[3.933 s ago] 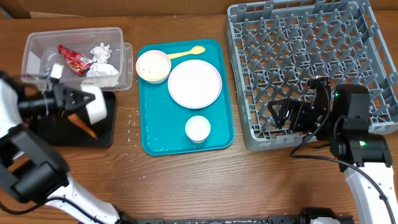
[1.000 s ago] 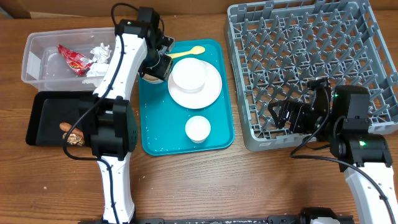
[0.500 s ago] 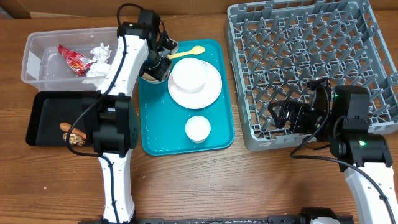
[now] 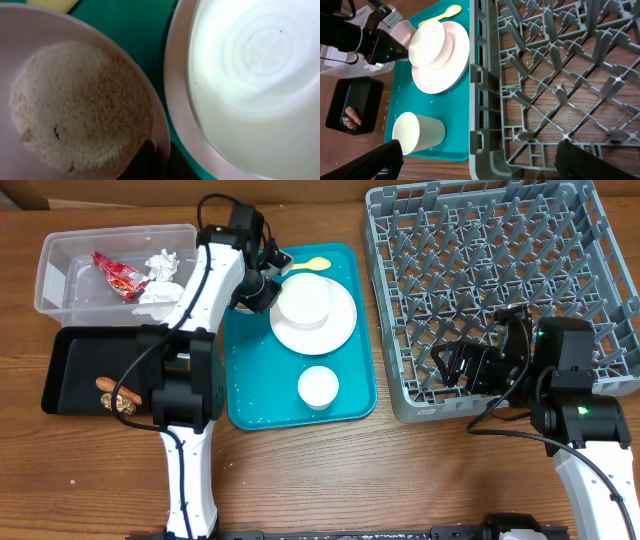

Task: Sort waste into correct bins and load items into the dishwasher
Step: 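Grasp the bowl of rice with the left gripper and lift it, then pour the rice onto the black tray with the left gripper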

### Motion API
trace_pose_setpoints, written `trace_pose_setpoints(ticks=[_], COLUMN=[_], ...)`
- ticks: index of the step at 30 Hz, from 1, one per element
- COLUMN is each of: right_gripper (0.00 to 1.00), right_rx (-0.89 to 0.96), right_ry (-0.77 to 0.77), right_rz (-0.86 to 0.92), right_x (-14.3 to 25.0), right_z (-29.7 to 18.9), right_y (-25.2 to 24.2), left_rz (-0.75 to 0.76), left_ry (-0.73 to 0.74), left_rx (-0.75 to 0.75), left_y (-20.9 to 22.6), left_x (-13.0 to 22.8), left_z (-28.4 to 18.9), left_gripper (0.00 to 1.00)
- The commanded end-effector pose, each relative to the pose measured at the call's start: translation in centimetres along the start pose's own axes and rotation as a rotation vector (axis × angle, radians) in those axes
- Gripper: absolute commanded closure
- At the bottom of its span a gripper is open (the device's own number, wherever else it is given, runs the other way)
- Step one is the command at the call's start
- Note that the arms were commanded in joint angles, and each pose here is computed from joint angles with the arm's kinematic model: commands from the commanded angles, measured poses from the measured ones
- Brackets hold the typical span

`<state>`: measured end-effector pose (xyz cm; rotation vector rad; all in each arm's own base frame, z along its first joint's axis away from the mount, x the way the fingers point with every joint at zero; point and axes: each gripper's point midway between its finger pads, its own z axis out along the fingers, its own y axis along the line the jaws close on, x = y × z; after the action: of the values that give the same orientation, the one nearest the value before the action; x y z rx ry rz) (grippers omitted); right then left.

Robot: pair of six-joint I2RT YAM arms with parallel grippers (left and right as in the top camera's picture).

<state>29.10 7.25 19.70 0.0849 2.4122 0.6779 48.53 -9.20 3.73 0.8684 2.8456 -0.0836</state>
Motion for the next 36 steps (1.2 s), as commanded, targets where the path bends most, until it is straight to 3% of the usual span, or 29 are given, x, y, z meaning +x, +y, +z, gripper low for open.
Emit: trace_pose_setpoints(ticks=[1,3,10,15,22,27,32,36], right_gripper=[0.00,0.00,0.00,0.00,0.00,0.00,0.00,0.00], right_rx=[0.001,0.007,0.007,0.007,0.007,0.005,0.006,0.006], right_ry=[-0.032,-0.034,-0.035,-0.035,-0.035,-0.041,-0.038,-0.038], right_rz=[-0.024,-0.024,-0.024,-0.024,-0.024,-0.027,-0.025,-0.026], right_x=[-1.1,-1.1,-1.1,-1.1,-1.2,-1.3,-1.2,-1.2], right_z=[-0.6,-0.6,-0.6,-0.6,-0.6,-0.6,-0.6,-0.6], right_y=[0.5,0.4,0.4,0.4,0.4,0.5,0.4,0.4], left_rz=[-0.016,-0.016,-0.160,-0.226,-0.356,-0.458,-0.583,-0.666], left_ry=[0.026,0.021,-0.047,-0.141,-0.237,-0.188,-0.235,-0.144], left_rx=[0.003,0.001,-0.066,-0.095,-0.108,-0.093,0.050,0.036], left_y=[0.1,0.1,1.9,2.6,2.3,1.6,2.9,4.2], left_x=[0.7,0.7,-1.4,-4.2,-4.9,-1.4,0.6,5.2], left_z=[1.1,1.2,-0.9,-8.3,-16.0,-19.9,-22.0,-22.0], left_gripper=[0.91,0.96,0.96,0.96,0.96,0.96,0.96,0.96])
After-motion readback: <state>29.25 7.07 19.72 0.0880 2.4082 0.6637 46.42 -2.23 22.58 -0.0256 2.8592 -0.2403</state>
